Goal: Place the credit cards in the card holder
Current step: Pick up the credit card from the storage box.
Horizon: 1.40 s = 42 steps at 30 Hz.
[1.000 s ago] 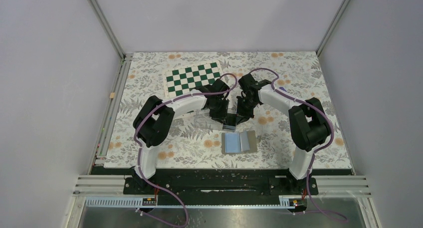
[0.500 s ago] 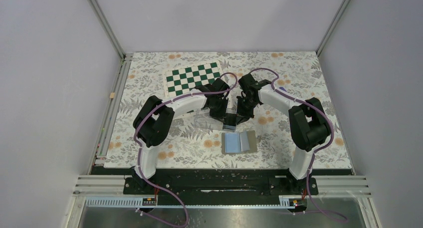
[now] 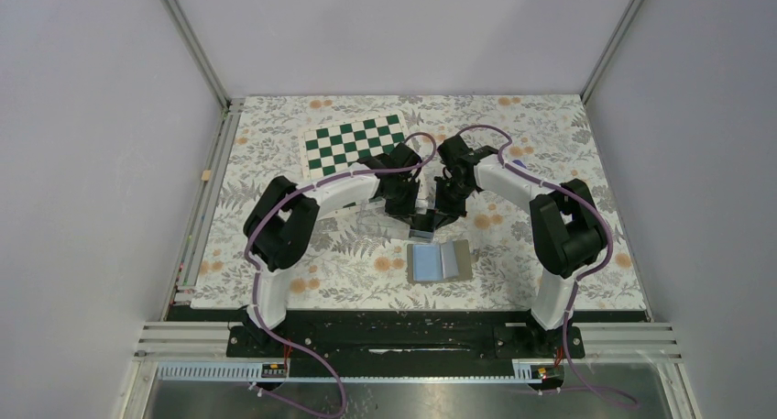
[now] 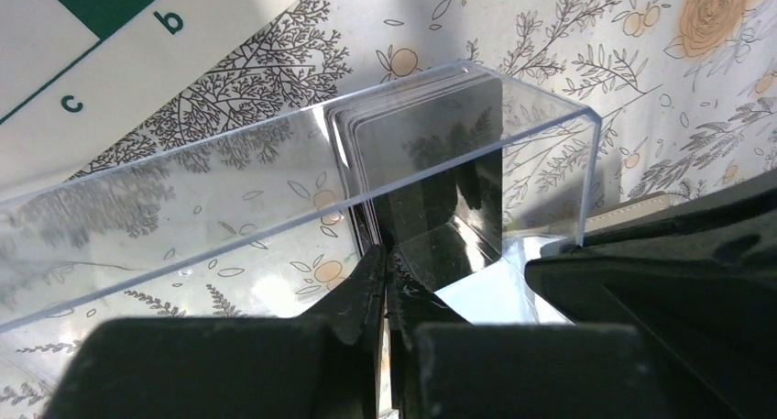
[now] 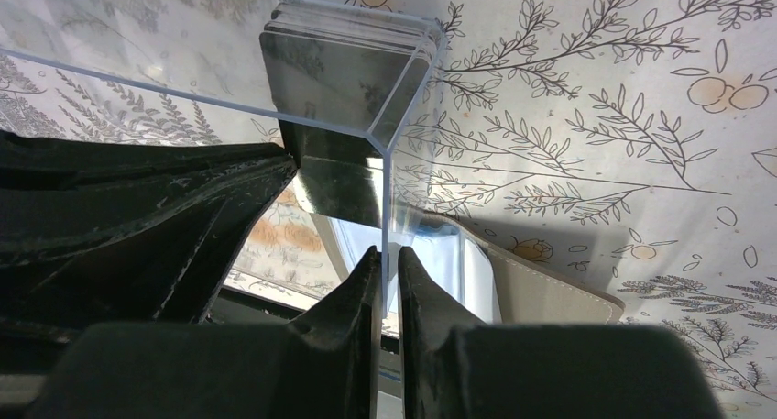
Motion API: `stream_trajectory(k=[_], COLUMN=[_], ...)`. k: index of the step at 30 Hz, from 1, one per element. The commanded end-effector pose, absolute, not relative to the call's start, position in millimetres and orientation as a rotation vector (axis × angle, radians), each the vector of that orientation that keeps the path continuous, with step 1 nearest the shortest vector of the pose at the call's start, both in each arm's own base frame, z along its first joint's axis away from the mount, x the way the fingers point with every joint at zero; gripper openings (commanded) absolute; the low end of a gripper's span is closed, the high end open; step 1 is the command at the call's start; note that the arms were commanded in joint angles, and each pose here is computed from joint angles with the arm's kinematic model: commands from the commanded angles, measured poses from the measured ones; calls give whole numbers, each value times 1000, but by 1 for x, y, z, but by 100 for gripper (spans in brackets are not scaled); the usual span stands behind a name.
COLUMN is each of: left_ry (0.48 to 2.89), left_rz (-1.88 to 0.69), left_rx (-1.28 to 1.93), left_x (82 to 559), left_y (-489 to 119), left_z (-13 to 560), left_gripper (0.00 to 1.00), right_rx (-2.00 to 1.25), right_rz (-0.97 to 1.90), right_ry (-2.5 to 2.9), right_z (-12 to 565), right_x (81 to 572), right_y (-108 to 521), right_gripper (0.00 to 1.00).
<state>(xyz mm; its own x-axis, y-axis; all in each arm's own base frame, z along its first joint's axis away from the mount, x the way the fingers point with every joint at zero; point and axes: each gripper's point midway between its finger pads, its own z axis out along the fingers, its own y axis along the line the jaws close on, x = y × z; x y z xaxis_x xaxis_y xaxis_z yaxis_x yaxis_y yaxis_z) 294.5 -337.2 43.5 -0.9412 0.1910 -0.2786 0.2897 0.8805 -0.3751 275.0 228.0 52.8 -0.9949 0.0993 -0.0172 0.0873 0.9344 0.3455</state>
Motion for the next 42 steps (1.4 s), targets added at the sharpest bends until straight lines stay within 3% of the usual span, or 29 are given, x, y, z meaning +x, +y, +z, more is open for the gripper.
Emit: stream_trajectory(k=[1, 11, 28, 37, 42], left_ry=[2650, 2648, 2559, 2536, 2606], left_rz=[-753, -808, -1061, -1065, -1001], left_rx=[406, 414, 448, 452, 453], left_x=[306, 302, 288, 288, 286], left_y=[-357, -362, -384, -382, -377], left_z=[95, 95, 110, 114, 94], left_gripper=[0, 0, 8, 10, 17], right_rx=[79, 73, 64, 60, 58], right_rz=[613, 612, 608, 604, 602], right_ry=[3058, 3064, 3063, 3063, 3069], right_z=[61, 60, 62, 64, 62], right_x=[273, 271, 272, 272, 272], right_y=[242, 243, 242, 242, 242], right_gripper=[5, 5, 5, 5, 5])
